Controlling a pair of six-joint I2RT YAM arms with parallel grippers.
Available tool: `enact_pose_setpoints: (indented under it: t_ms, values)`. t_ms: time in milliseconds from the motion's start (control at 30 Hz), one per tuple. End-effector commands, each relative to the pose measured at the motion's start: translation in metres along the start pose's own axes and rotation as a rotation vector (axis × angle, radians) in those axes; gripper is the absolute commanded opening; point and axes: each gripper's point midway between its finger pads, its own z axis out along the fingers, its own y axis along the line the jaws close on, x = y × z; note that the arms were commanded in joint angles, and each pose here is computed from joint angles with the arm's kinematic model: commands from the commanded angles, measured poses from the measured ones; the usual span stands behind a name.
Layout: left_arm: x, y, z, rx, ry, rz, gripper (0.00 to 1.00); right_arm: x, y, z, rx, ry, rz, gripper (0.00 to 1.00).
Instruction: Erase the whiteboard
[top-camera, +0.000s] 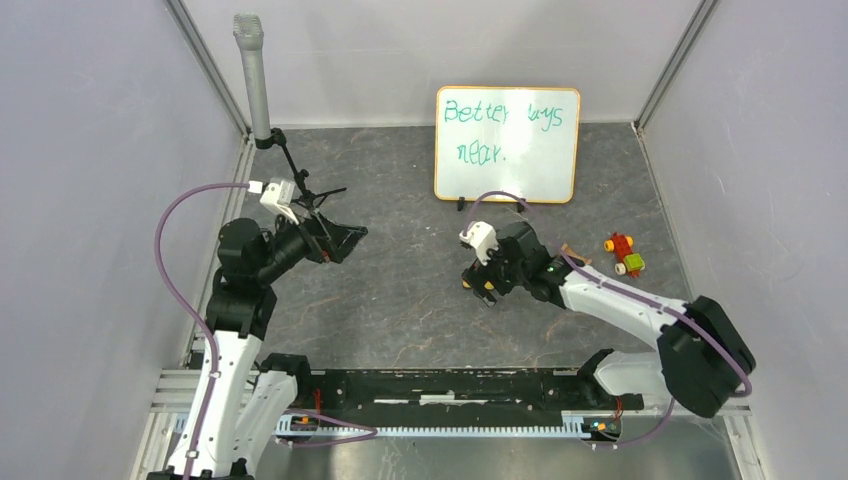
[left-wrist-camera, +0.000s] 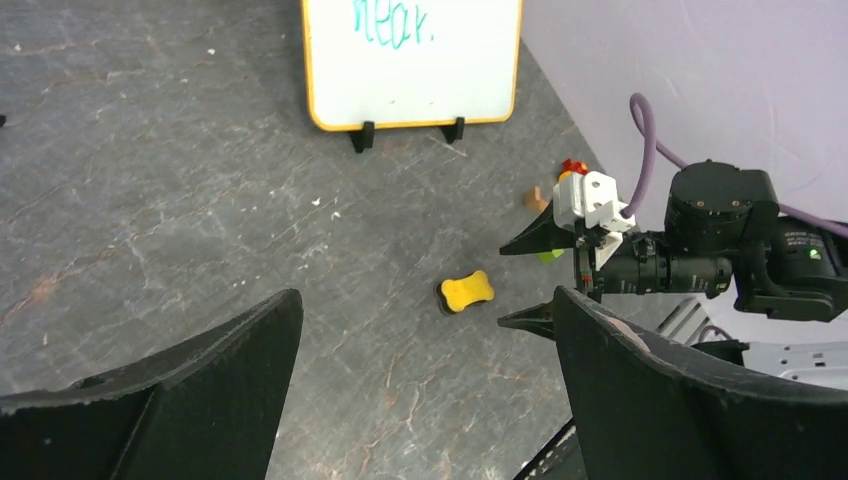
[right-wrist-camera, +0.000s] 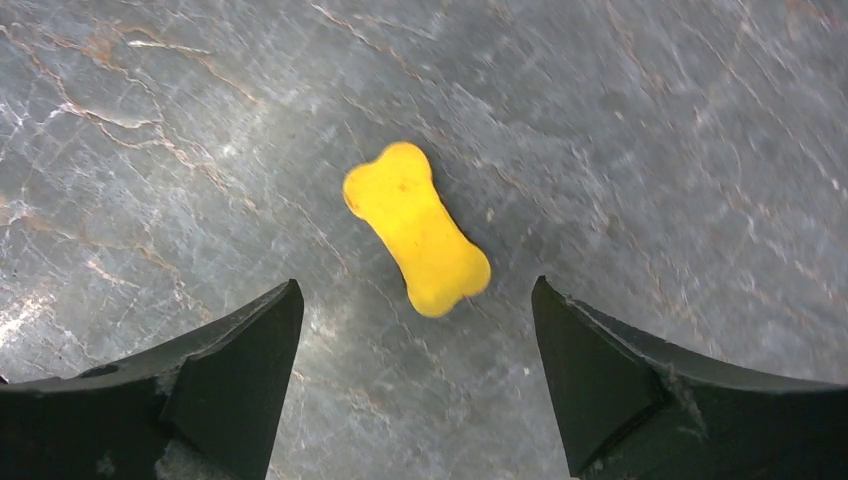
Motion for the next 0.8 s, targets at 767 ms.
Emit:
enact_pose_setpoints:
  t_ms: [767]
  values:
    - [0.011, -0.002, -0.003, 0.01, 0.021, 0.083, 1.0, -0.013, 0.013, 0.05, -0.123, 0.029, -0.152, 0.6]
